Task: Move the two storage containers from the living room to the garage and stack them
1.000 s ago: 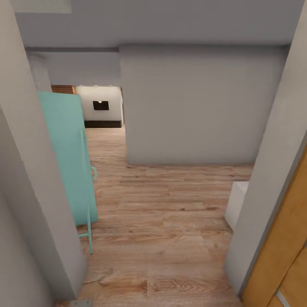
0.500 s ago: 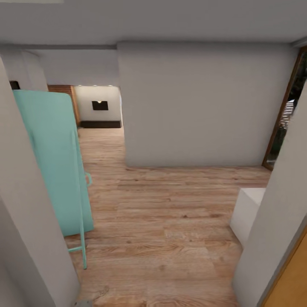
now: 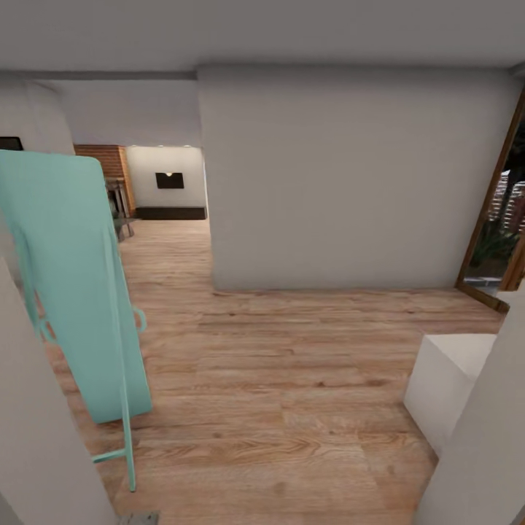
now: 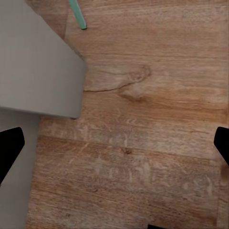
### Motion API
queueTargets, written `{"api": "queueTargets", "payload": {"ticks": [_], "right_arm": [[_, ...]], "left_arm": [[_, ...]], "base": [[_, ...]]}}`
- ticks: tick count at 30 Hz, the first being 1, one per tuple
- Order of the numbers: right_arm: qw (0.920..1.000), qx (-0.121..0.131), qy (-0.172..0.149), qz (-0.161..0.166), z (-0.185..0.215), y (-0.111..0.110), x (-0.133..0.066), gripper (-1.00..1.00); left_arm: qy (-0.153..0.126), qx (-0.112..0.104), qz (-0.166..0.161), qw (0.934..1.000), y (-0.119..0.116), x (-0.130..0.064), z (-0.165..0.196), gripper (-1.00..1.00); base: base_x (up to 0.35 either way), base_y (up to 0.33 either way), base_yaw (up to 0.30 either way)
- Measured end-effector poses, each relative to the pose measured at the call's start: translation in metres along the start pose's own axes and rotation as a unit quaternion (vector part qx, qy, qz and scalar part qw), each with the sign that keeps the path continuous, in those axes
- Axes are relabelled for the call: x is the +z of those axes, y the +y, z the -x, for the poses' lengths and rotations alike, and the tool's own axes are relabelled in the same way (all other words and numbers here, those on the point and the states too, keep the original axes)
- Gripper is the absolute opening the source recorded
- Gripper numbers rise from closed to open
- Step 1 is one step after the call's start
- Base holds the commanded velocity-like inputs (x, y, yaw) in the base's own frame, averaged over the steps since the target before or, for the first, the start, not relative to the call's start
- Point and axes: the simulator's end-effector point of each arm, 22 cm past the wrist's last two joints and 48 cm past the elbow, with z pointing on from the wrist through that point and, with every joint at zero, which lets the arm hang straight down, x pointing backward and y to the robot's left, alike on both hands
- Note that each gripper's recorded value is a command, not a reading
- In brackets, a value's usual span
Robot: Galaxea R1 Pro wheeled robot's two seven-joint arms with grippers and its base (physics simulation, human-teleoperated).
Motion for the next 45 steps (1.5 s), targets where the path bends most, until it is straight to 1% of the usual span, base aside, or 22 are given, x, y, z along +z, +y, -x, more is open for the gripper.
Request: {"api": "queueTargets", "payload": {"ticks": [45], "right_arm": [[1.0, 0.001, 0.0, 0.0, 0.0, -0.0001, 0.0, 1.0]], "left_arm": [[0.0, 0.0, -0.001, 1.0, -0.0012, -0.0001, 0.0, 1.0]], "base": [[0.341, 0.0, 0.0]]}}
